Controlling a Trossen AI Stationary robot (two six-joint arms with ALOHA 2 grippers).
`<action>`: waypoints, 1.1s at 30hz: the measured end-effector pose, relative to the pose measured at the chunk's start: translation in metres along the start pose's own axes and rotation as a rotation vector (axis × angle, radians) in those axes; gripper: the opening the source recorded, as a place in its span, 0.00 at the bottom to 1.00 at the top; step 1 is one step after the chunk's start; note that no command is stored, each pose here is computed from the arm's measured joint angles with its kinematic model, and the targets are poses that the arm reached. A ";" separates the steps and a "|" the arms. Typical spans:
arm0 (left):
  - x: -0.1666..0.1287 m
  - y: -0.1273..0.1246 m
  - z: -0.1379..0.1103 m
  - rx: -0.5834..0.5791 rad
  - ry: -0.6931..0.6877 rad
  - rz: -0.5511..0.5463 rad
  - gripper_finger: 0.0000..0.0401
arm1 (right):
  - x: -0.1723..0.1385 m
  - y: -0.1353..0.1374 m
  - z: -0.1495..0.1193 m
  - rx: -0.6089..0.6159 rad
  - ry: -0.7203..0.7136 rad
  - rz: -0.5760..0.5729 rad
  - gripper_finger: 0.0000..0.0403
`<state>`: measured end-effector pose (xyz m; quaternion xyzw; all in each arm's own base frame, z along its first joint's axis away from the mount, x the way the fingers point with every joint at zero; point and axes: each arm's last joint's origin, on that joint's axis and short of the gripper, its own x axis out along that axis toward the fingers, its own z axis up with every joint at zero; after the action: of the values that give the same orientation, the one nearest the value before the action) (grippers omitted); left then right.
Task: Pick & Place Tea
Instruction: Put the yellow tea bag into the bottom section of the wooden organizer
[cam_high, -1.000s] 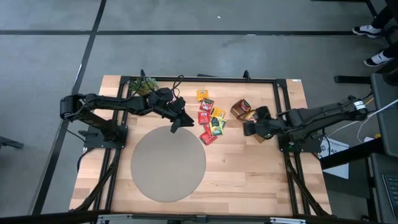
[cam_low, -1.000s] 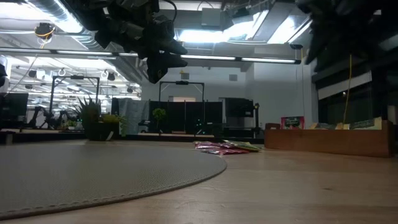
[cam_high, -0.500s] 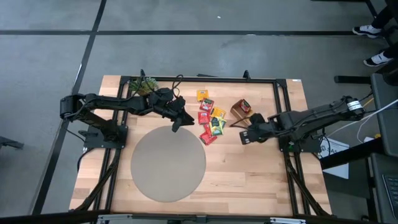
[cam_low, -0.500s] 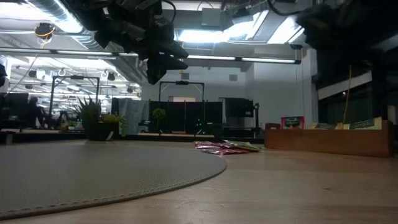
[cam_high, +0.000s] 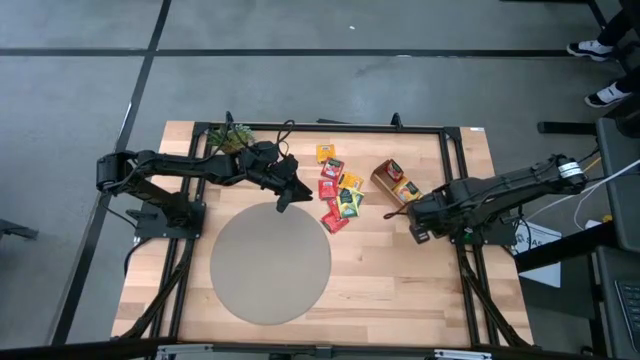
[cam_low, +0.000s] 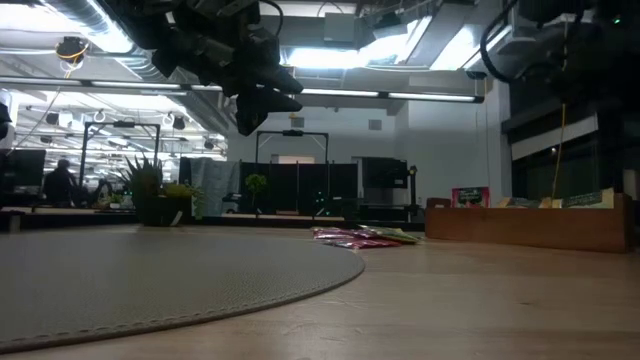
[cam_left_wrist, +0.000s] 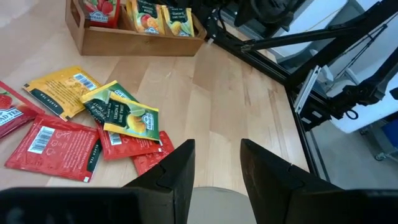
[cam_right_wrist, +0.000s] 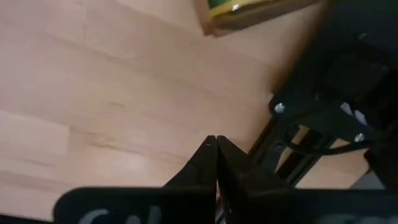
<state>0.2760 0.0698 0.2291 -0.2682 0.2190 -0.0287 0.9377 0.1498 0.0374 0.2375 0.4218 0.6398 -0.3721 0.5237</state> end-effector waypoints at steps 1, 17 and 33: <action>0.000 0.000 0.000 0.004 0.000 0.000 0.31 | 0.001 0.000 0.000 0.002 -0.009 -0.003 0.01; 0.000 0.000 0.000 0.015 0.000 0.001 0.31 | 0.038 -0.005 0.011 0.135 -0.115 -0.061 0.01; 0.000 0.000 0.000 0.014 0.002 0.001 0.31 | 0.055 0.007 0.026 0.249 -0.190 -0.184 0.01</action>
<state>0.2759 0.0698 0.2289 -0.2617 0.2202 -0.0299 0.9392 0.1607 0.0246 0.1788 0.3859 0.5722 -0.5330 0.4894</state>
